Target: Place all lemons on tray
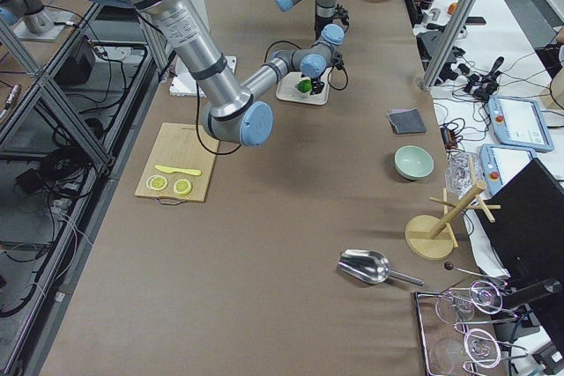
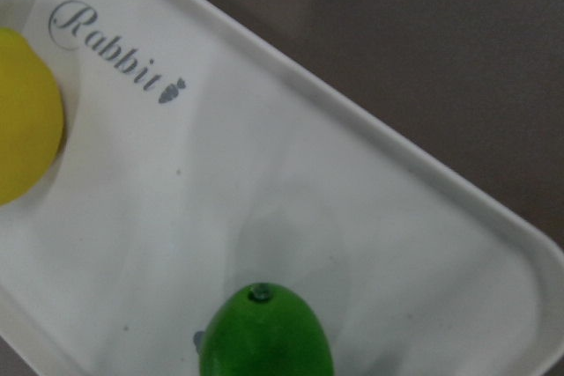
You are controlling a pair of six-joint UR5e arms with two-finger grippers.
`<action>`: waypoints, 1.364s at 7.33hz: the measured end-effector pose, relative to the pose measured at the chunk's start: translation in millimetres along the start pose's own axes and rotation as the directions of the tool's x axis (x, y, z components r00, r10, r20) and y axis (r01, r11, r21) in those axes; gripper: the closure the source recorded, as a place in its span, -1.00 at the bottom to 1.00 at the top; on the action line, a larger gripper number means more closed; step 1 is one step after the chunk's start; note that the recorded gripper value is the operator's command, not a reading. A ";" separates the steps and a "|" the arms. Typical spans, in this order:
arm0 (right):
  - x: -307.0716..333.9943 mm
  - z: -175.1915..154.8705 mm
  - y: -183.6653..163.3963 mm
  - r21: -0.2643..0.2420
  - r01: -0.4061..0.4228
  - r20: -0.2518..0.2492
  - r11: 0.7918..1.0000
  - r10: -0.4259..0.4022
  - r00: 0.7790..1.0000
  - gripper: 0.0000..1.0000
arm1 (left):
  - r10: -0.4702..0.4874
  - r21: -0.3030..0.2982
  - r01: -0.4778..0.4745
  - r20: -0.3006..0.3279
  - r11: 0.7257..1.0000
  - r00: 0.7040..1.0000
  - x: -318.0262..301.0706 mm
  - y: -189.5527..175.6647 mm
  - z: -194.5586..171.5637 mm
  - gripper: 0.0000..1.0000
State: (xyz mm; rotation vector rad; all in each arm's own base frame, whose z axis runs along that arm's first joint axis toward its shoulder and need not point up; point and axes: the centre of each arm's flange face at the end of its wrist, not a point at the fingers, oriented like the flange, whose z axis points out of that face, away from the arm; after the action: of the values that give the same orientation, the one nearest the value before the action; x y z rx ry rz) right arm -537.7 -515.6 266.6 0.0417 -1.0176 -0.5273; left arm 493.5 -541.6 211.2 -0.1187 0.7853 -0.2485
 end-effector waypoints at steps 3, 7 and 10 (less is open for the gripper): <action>71.8 -72.6 -21.4 0.034 -0.105 0.039 0.994 0.104 0.994 -0.98 | 0.042 -0.010 -0.042 0.004 0.999 0.999 -97.1 -57.0 -44.5 -0.96; 211.2 -143.1 9.1 0.100 -0.273 0.014 0.957 0.273 0.962 -0.97 | 0.117 -0.014 -0.117 0.040 0.993 0.992 -257.7 -88.8 -54.7 -0.96; 290.8 -170.2 99.8 0.144 -0.298 -0.016 0.944 0.304 0.953 -0.97 | 0.166 -0.033 -0.165 0.053 0.986 0.985 -370.5 -114.8 -62.2 -0.96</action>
State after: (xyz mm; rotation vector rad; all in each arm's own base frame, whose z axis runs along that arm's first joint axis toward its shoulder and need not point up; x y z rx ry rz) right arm -238.6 -591.0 435.0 0.0202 -1.0000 -0.1744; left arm 177.1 -555.0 443.5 -0.0867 0.7396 -0.0760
